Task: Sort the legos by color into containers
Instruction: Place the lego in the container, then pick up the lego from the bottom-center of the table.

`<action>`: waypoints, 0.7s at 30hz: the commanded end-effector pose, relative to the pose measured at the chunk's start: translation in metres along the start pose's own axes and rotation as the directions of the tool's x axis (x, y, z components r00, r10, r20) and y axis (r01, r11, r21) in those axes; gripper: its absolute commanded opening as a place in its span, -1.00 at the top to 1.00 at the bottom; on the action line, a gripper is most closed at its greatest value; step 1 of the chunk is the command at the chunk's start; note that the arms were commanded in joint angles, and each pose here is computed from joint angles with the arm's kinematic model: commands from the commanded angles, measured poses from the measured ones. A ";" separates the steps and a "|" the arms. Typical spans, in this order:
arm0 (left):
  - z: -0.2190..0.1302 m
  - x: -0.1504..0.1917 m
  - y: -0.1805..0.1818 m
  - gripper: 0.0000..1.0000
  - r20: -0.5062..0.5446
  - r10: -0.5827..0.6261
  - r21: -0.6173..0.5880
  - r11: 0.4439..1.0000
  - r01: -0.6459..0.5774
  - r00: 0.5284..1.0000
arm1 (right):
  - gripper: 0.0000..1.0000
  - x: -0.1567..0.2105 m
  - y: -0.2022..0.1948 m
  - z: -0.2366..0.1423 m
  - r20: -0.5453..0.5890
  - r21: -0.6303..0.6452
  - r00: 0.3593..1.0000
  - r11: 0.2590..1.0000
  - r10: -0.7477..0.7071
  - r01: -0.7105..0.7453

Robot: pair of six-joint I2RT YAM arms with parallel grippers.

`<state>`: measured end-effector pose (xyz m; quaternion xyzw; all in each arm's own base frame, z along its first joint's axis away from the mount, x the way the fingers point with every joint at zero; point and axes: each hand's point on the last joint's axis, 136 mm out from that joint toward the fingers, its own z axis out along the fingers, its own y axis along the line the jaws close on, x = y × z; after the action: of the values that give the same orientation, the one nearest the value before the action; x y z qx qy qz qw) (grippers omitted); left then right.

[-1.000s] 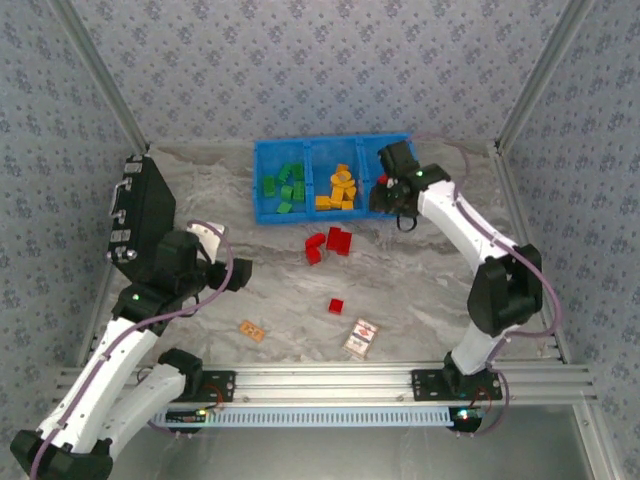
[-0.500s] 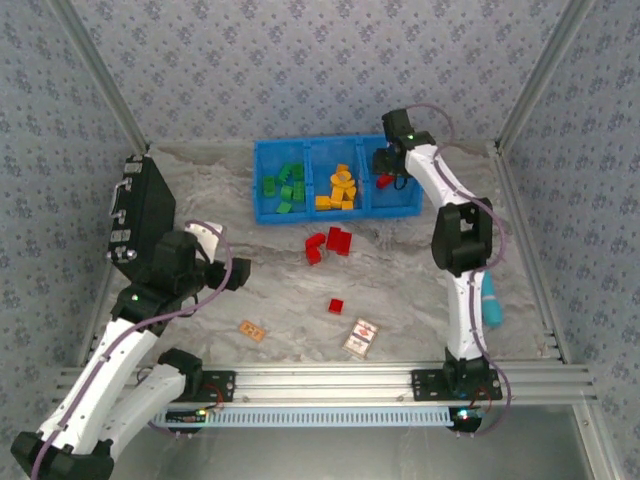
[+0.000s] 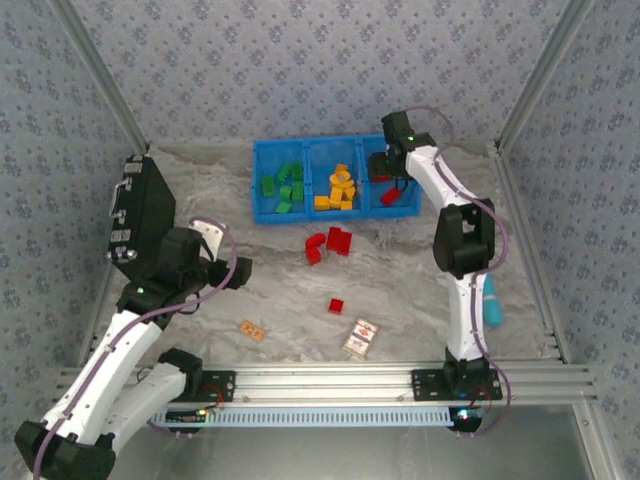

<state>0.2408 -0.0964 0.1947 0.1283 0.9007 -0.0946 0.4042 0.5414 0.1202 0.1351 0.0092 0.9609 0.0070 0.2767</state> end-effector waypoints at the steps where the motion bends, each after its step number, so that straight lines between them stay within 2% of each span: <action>1: -0.001 -0.006 0.000 -0.99 0.018 0.007 0.008 1.000 -0.007 1.000 | -0.64 -0.005 0.011 -0.052 0.075 -0.019 0.996 0.999 -0.037 0.039; 8: 0.001 -0.004 -0.003 -0.99 0.009 0.000 0.028 1.000 0.000 1.000 | -0.65 0.049 0.018 -0.100 0.060 -0.022 0.996 0.997 -0.072 0.073; 13: 0.002 -0.004 -0.006 -1.00 0.003 0.000 0.047 0.999 0.000 1.000 | -0.65 0.114 0.036 -0.121 -0.013 -0.083 1.000 0.996 0.021 -0.022; 21: -0.001 -0.007 -0.016 -1.00 0.018 -0.003 0.106 0.994 0.002 1.000 | -0.72 0.210 0.080 -0.110 -0.197 -0.172 0.971 0.970 0.136 -0.170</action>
<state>0.2387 -0.1067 0.1909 0.1391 0.9020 -0.1247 0.3893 0.3242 0.1894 0.1292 0.0031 0.9744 0.0797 0.2102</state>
